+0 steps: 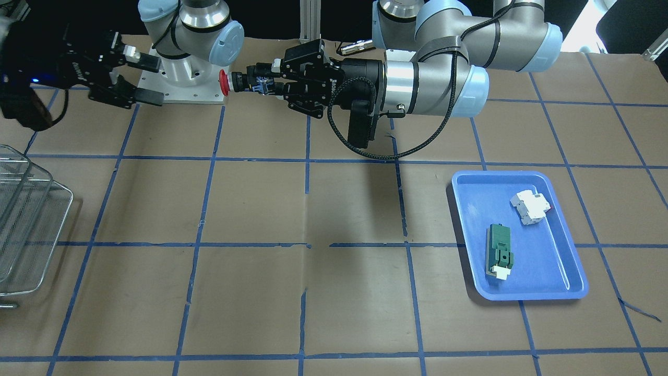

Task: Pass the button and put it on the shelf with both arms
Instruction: 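Move the right gripper toward the red cap while the left gripper holds the button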

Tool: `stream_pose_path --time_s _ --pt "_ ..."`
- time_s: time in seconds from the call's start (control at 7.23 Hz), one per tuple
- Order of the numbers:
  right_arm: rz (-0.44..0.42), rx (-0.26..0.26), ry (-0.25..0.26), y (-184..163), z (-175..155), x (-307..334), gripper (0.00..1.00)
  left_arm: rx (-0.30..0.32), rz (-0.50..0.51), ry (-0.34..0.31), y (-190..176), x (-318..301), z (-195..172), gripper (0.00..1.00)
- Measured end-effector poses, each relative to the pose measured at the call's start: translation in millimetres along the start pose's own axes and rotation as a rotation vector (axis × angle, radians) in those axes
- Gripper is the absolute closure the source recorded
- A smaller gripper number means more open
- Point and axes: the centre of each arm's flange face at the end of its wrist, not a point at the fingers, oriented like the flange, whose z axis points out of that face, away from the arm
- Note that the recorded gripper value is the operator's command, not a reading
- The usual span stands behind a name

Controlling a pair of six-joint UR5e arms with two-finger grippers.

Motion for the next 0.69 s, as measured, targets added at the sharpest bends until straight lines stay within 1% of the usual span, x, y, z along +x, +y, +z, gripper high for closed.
stream_pose_path --time_s 0.14,0.28,0.69 --pt "0.007 -0.036 -0.007 6.4 20.8 -1.6 0.0 0.001 0.012 0.005 -0.1 -0.2 0.2 1.0" --pt "0.009 -0.052 -0.017 10.7 35.8 -5.4 0.0 0.001 0.022 0.008 0.0 -0.8 0.3 1.0" --pt "-0.01 -0.054 -0.058 11.9 66.2 -18.3 0.0 -0.001 0.03 0.009 1.1 0.0 1.2 1.0"
